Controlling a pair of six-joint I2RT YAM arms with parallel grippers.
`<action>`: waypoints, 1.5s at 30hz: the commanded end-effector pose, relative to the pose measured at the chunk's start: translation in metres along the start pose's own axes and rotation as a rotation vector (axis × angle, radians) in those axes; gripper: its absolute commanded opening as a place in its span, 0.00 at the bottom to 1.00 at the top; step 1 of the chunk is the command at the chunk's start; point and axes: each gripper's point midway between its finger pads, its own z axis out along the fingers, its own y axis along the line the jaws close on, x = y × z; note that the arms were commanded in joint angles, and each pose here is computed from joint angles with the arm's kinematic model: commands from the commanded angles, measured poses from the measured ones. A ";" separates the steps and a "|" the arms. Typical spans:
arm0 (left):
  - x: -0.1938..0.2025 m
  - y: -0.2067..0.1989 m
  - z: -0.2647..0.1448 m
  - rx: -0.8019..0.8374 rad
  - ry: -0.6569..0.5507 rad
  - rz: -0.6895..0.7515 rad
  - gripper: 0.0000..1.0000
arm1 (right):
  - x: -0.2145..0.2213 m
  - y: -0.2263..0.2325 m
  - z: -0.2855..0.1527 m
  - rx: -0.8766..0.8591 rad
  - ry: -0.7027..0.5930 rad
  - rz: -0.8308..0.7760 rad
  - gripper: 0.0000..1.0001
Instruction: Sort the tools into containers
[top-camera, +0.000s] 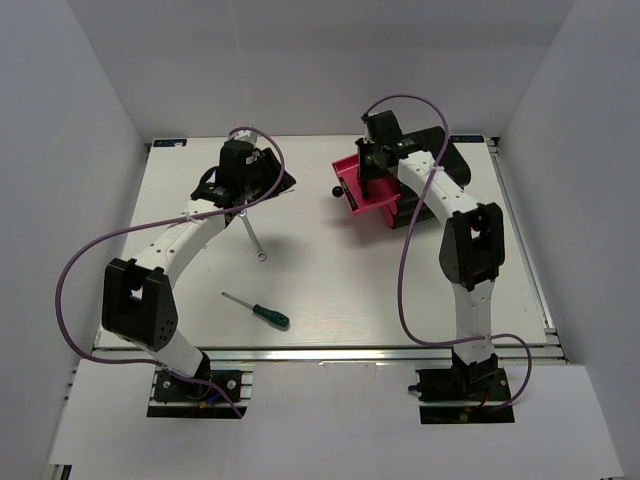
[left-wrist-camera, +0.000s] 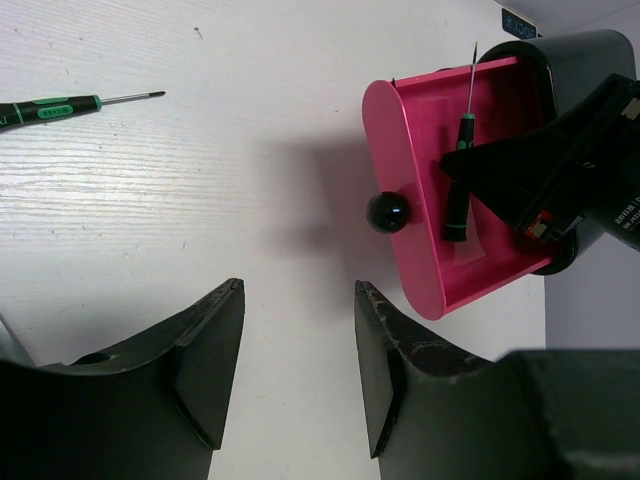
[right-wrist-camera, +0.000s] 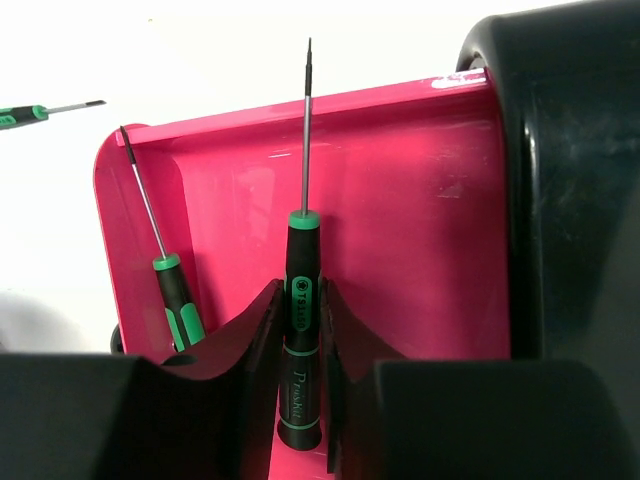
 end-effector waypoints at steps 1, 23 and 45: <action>-0.015 -0.010 -0.014 0.021 -0.050 -0.003 0.58 | -0.006 -0.005 -0.009 0.008 -0.011 0.026 0.17; -0.014 0.009 0.053 -0.079 -0.030 -0.191 0.63 | -0.022 0.031 -0.078 -0.271 -0.091 -0.168 0.58; 0.004 0.136 0.100 -0.758 -0.182 -1.044 0.63 | -0.039 0.033 -0.107 -0.350 -0.260 -0.322 0.40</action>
